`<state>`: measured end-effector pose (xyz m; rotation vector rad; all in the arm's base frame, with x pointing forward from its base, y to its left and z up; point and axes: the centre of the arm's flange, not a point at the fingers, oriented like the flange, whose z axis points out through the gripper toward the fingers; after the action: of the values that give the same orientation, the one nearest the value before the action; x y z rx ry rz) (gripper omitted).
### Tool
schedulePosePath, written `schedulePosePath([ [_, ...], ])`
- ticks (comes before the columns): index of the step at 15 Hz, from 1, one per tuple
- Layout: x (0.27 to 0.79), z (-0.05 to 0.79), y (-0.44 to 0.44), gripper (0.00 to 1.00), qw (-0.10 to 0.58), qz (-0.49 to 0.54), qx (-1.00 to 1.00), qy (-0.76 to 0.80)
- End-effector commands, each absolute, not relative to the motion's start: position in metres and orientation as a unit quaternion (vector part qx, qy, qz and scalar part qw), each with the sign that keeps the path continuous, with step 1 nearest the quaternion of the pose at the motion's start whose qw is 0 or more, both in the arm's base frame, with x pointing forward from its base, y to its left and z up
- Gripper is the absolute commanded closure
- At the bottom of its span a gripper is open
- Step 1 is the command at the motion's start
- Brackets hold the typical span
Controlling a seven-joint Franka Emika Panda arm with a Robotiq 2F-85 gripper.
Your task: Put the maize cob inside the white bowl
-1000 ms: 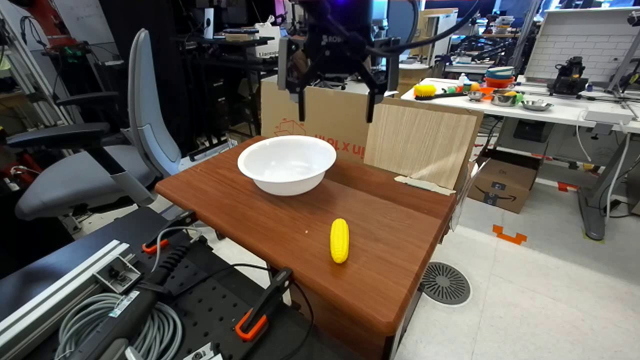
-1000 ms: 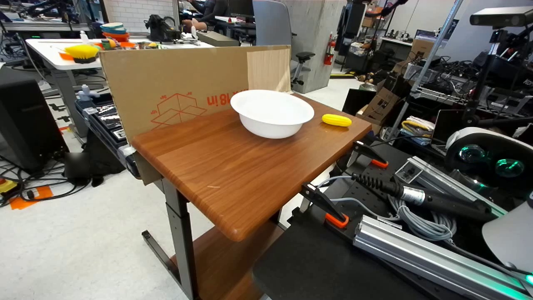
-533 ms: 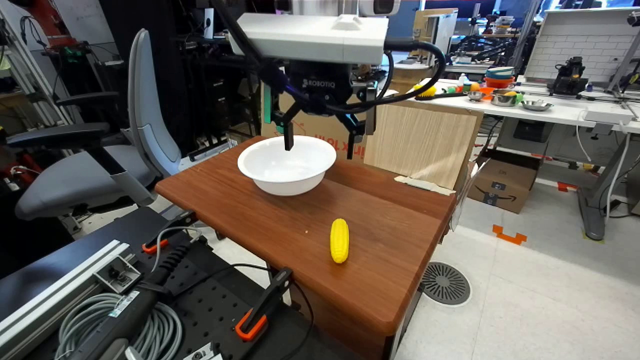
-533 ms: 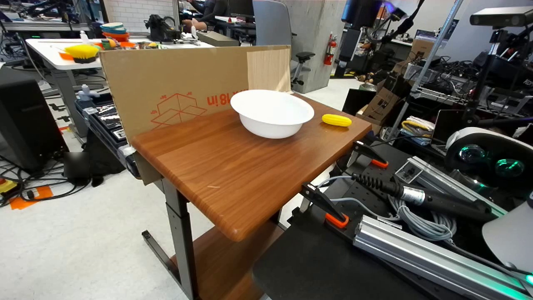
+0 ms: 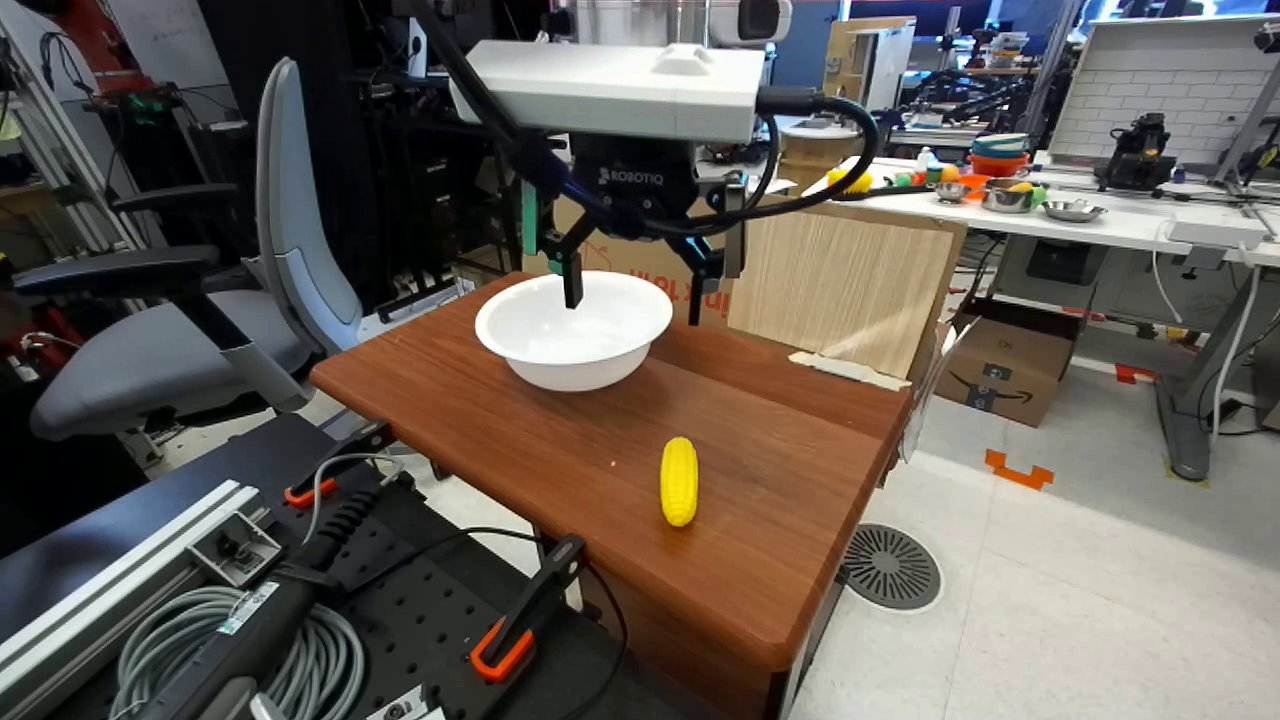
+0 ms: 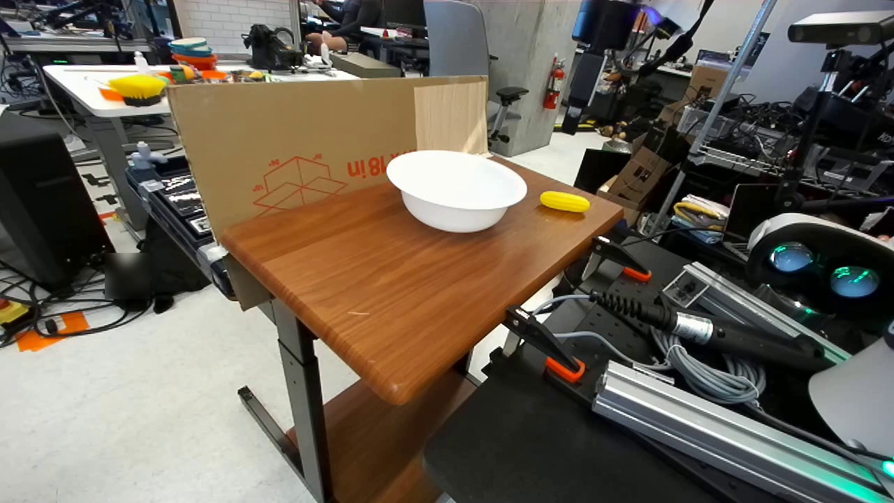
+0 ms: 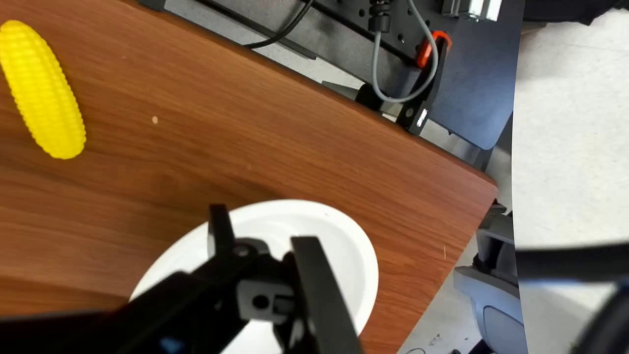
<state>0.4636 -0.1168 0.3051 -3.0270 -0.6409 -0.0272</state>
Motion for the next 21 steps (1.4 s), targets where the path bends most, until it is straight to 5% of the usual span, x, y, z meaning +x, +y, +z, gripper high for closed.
schedulePosePath([
  [1,0.471,0.278,-0.117,0.00,0.006,-0.011,-0.977,-0.213],
  [16,0.516,0.162,-0.195,0.00,0.042,0.088,-0.989,-0.113],
  [18,0.520,0.157,-0.201,0.26,0.054,0.097,-0.989,-0.102],
  [21,0.525,0.156,-0.209,0.49,0.063,0.101,-0.989,-0.088],
])
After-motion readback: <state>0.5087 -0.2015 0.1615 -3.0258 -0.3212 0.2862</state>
